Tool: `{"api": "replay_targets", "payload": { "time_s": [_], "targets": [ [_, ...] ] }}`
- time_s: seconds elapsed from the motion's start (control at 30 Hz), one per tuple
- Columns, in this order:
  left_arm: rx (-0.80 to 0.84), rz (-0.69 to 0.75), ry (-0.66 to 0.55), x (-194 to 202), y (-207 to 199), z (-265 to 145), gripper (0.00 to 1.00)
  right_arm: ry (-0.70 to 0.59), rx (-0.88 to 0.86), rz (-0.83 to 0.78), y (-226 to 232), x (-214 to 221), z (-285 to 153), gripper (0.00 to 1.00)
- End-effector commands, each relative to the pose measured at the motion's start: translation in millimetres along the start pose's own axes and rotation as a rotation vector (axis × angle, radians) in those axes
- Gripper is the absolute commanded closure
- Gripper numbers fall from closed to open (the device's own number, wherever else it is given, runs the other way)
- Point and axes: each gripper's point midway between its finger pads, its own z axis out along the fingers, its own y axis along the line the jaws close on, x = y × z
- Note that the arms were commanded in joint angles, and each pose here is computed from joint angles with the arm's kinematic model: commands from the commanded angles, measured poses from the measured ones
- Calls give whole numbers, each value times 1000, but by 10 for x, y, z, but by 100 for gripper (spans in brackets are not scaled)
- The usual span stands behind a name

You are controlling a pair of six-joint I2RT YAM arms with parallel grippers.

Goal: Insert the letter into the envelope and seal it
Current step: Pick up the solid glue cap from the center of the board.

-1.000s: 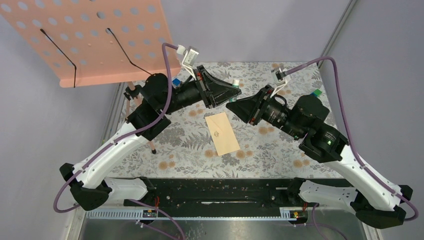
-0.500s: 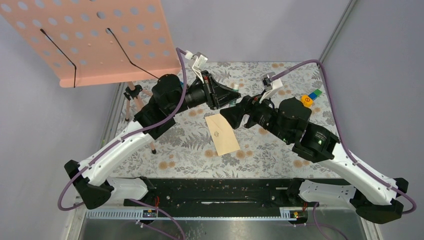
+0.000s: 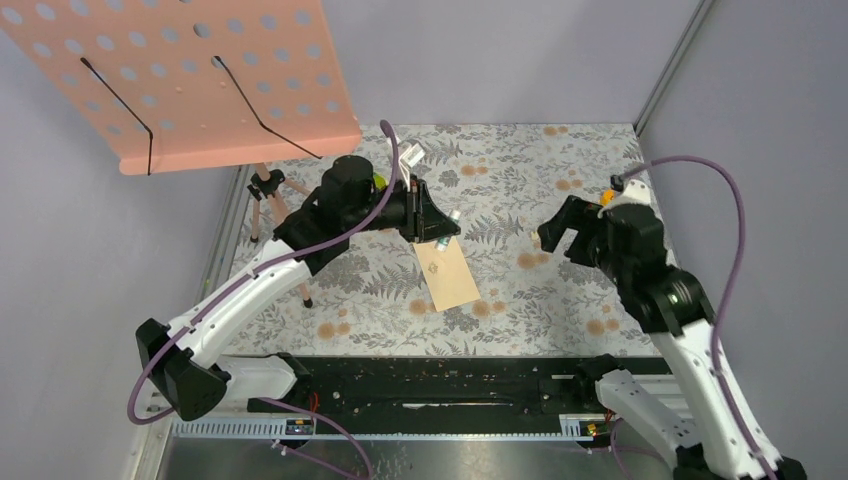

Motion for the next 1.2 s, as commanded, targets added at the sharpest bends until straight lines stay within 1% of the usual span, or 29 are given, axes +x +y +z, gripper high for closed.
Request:
{"api": "replay_targets", "payload": {
  "time_s": [0.0,0.07,0.13,0.23,0.27,0.3,0.33,0.4,0.47,0.53,0.6,0.7,0.9,1.17],
  "targets": [
    [-39,28,38,248,68,-28,100,298,111,128,-302,472,378,3],
    [-38,56,30,378,64,-21,100,331,112,200,-349,477,565,7],
    [-4,79,39,522,35,-7,100,358,163,224,-458,471,754,14],
    [18,89,94,723,24,21,100,380,252,208,-630,422,1009,26],
    [8,84,110,768,40,32,100,388,280,196,-687,407,1091,33],
    [-2,75,122,795,62,41,100,399,302,191,-743,395,1176,38],
    [-6,65,139,834,80,57,100,411,323,196,-810,386,1261,41],
    [-1,51,161,871,75,91,100,443,365,208,-933,403,1433,41],
    [6,47,172,894,59,122,100,461,418,203,-1076,434,1619,37],
    [12,53,174,886,27,153,100,487,468,198,-1211,479,1792,36],
    [29,64,183,890,-23,176,100,536,504,209,-1339,569,1979,35],
    [31,76,195,886,-55,193,100,571,537,221,-1450,608,2173,35],
    [26,82,210,911,-51,210,100,610,554,230,-1549,709,2434,32],
    [25,85,214,908,-40,240,100,644,551,235,-1583,765,2641,33]
  ]
}}
